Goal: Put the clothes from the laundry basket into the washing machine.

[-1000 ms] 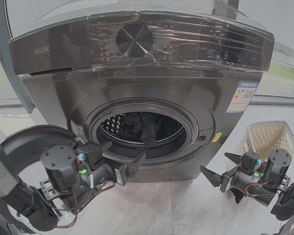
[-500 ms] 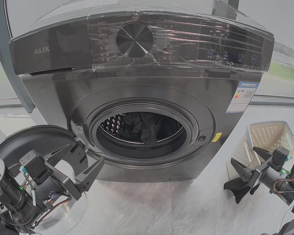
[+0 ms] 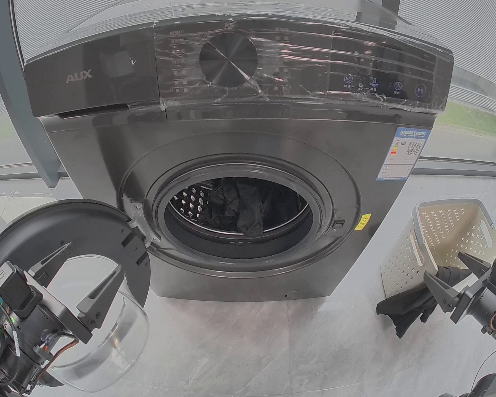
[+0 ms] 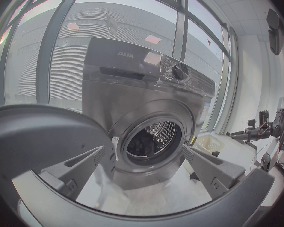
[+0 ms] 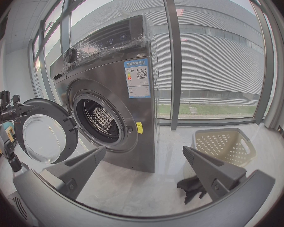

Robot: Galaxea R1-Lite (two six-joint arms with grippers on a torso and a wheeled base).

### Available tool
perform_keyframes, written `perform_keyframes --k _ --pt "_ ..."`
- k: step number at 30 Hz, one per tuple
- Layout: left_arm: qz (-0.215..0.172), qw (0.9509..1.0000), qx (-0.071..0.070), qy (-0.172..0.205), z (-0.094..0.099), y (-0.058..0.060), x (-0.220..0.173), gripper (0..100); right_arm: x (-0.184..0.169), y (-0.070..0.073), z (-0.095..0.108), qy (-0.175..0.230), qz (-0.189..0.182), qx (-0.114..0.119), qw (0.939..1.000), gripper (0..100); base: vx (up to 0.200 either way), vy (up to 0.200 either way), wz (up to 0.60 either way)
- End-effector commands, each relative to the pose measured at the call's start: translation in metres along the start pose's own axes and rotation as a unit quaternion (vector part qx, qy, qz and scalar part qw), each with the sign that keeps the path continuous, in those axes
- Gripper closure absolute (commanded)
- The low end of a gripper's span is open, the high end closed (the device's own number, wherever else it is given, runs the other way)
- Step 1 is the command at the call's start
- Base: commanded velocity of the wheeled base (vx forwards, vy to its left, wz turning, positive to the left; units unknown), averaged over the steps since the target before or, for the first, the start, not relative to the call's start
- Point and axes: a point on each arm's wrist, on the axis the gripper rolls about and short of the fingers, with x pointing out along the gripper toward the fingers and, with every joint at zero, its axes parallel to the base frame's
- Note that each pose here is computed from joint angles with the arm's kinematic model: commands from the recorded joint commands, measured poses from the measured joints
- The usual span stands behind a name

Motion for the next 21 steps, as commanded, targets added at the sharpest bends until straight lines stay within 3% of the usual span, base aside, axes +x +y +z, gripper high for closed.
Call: perform_keyframes --k 1,3,8,10,12,17,20,21 --pt "0.024 0.9996 0.001 -0.013 0.003 0.012 -0.023 0 -0.024 -0.008 0.000 -0.026 -0.027 -0.002 0.9993 0 -0.200 0.000 0.00" --pt "0.036 0.9993 0.009 0.003 0.000 0.016 -0.031 0 -0.033 -0.012 -0.003 -0.020 -0.041 -0.005 0.9989 0 -0.200 0.000 0.00" --pt "0.046 0.9989 0.009 0.006 -0.002 0.021 -0.046 0 -0.051 -0.014 -0.010 -0.018 -0.048 -0.006 0.9987 0 -0.200 0.000 0.00" --pt "0.070 0.9967 0.015 0.037 -0.010 0.027 -0.056 0 -0.074 -0.018 -0.024 -0.004 -0.068 -0.021 0.9975 0 -0.200 0.000 0.00" --pt "0.083 0.9955 0.019 0.043 -0.012 0.030 -0.061 0 -0.084 -0.019 -0.029 -0.011 -0.077 -0.029 0.9966 0 0.000 0.000 0.00" --pt "0.126 0.9910 0.019 0.042 -0.023 0.037 -0.090 0 -0.108 -0.019 -0.042 -0.056 -0.102 -0.028 0.9928 0 0.000 0.000 0.00" --pt "0.135 0.9889 0.026 0.056 -0.033 0.039 -0.103 0 -0.115 -0.018 -0.047 -0.078 -0.104 -0.029 0.9911 0 0.000 0.000 0.00" --pt "0.142 0.9869 0.029 0.070 -0.045 0.041 -0.117 0 -0.121 -0.017 -0.051 -0.094 -0.107 -0.033 0.9893 0 0.000 0.000 0.00"
